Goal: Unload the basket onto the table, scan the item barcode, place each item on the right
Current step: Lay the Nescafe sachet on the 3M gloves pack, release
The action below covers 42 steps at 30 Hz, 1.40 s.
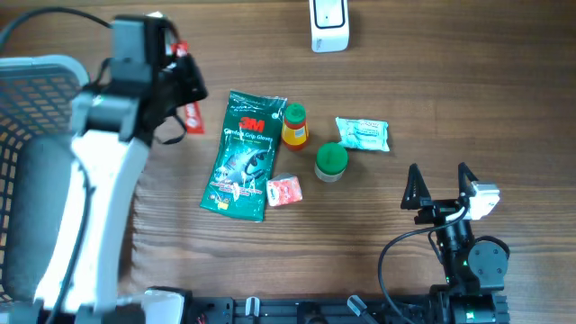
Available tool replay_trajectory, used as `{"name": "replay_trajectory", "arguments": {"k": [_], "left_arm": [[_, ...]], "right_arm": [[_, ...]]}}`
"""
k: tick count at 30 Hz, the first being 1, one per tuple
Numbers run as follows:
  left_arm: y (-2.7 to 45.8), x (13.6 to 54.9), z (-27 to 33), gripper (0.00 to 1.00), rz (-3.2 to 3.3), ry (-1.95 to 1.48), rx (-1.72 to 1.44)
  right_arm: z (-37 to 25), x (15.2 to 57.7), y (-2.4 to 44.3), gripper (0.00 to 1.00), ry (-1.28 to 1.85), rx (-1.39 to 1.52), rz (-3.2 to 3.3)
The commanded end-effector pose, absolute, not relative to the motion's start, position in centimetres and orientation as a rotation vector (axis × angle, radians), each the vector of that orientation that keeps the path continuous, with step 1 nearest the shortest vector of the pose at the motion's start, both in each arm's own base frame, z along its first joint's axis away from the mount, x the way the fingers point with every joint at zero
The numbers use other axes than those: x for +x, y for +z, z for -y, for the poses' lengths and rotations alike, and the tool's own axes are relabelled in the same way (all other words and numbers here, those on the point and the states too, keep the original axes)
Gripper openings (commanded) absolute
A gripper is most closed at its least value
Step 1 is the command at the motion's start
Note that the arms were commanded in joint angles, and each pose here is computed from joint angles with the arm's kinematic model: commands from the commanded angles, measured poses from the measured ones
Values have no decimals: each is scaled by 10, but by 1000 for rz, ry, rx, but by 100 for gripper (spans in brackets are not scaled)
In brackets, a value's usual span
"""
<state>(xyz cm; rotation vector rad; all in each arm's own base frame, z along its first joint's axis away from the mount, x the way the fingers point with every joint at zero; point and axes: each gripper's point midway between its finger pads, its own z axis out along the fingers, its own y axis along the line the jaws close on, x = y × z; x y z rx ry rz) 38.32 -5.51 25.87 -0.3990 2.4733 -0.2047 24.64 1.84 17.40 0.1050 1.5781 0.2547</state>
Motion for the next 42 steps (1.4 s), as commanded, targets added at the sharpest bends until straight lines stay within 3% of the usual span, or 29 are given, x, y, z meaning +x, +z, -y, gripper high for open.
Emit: {"name": "replay_trajectory", "arguments": {"k": [1, 6, 13, 18, 19, 20, 22, 23, 27, 32, 35, 39, 42], "left_arm": [[165, 381, 110, 4, -2738, -381, -664], [87, 371, 137, 4, -2941, -295, -747], [33, 335, 135, 4, -2983, -113, -879], [20, 332, 146, 6, -2961, -229, -998], [21, 334, 149, 35, -2962, -254, -996], [21, 333, 150, 77, -2965, -262, -997], [21, 334, 150, 98, -2966, -263, -987], [23, 334, 150, 100, -2969, -267, -954], [63, 353, 126, 100, -2812, -151, -794], [179, 360, 91, 100, -2505, -73, -474], [231, 331, 78, 100, -2429, -54, -268], [287, 281, 50, 100, -2285, -68, -296], [297, 231, 31, 100, -2289, -56, -268]], "right_arm": [[-19, 246, 175, 100, 244, 86, -1571], [-19, 246, 175, 100, 244, 86, -1571], [-19, 246, 175, 100, 245, 86, -1571], [-19, 246, 175, 100, 244, 86, -1571], [-19, 246, 175, 100, 244, 86, -1571], [-19, 246, 175, 100, 244, 86, -1571], [-19, 246, 175, 100, 245, 86, -1571], [-19, 246, 175, 100, 244, 86, -1571], [-19, 246, 175, 100, 245, 86, -1571], [-19, 246, 175, 100, 244, 86, -1571], [-19, 246, 175, 99, 244, 86, -1571], [-19, 246, 175, 100, 244, 86, -1571], [-19, 246, 175, 100, 244, 86, -1571]]}}
